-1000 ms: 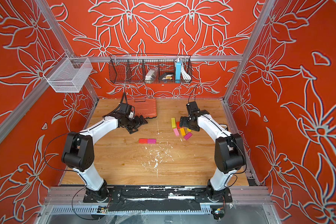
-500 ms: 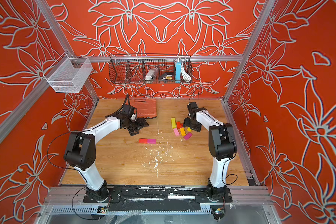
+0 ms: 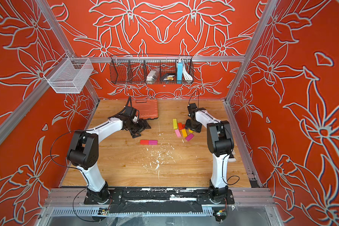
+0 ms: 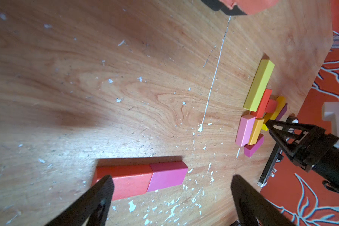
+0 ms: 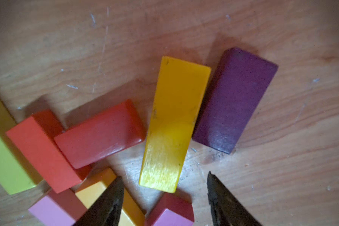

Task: Assemble the letter c with building blocks
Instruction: Pick up the building block from the center of the board.

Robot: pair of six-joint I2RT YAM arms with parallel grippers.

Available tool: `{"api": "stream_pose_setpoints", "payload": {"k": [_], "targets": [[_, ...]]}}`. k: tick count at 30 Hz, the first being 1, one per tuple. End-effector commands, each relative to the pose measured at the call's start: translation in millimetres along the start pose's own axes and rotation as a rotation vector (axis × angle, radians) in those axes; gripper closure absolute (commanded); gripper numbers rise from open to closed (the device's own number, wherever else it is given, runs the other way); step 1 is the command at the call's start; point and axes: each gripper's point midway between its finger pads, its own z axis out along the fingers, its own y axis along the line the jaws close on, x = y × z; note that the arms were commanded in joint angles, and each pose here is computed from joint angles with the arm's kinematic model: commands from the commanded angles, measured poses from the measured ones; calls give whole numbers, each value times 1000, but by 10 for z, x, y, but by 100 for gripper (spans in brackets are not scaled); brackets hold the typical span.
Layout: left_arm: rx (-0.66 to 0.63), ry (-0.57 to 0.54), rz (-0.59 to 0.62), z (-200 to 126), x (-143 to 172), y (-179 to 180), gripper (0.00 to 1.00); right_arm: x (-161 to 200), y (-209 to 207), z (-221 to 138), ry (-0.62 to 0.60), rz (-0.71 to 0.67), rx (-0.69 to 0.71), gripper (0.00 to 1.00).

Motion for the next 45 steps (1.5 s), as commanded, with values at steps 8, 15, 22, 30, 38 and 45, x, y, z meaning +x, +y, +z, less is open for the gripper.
{"api": "stream_pose_setpoints", "payload": {"k": [8,15,22,30,38,45], "targets": [[9,17,11,66,1,-22,5,-51,-100,125,19,-14,67,40],[16,16,8,67,-15,-41,5,-132,-127,161,14,-42,99,43],[16,17,7,72,-21,-49,5,-207,-115,174,9,-58,107,48],[16,14,6,60,-17,-47,5,-154,-77,175,19,-42,69,60],[15,12,3,48,-2,-35,5,-64,-51,110,18,-6,24,69],[21,-1,9,-2,-15,-67,5,-127,-37,-150,-40,16,-4,77]]}}
